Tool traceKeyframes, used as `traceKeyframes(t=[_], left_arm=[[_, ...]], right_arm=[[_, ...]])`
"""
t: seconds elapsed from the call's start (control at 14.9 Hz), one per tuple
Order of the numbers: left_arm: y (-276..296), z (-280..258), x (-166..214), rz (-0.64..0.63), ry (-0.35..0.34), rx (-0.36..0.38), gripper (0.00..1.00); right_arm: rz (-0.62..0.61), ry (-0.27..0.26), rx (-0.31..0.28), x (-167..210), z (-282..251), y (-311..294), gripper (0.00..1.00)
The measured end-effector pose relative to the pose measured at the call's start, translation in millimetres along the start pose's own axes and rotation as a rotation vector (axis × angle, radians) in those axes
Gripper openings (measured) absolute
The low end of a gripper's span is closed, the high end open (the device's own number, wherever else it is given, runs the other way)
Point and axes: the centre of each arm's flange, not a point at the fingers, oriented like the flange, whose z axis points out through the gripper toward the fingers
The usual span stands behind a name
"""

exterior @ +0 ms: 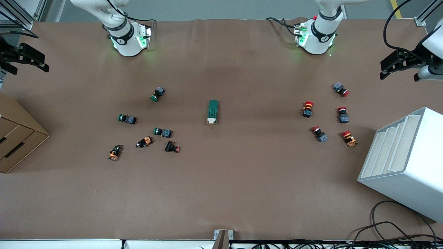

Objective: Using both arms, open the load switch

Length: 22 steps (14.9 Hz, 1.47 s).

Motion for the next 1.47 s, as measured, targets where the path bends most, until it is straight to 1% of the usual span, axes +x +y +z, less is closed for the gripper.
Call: traceKeyframes(t=[0.4,0.6,0.74,1.0,1.14,1.27,1.34,1.47], left_arm=[[5,0,0,0.008,0.0,0.001,1.0],[29,9,6,0.052,-0.018,0.001,1.0],[66,20,13,0.1,-0.034,0.002,1.0],[157,55,27,0.124,-0.032,-0.013,1.0],[205,81,33,0.103,-0.009,-0.037,1.0],[256,109,30,0.058,0.002,-0.069,1.0],[282,123,26,0.031,0.005,-0.075,1.0],[333,153,13,-0.019,0.021,-0.062,1.0]], right_arm=[[0.001,-0.001,0.0,0,0,0,1.0],[0.001,-0.001,-0.001,0,0,1,1.0],[0.0,-0.001,-0.001,0,0,0,1.0],[0.003,-0.001,-0.001,0,0,2,1.0],[0.007,-0.001,0.0,-1,0,4,1.0],[0.013,0.002,-0.001,-1,0,7,1.0],[0.015,0.004,-0.001,-1,0,8,1.0],[0.017,0.004,0.0,-1,-1,9,1.0]])
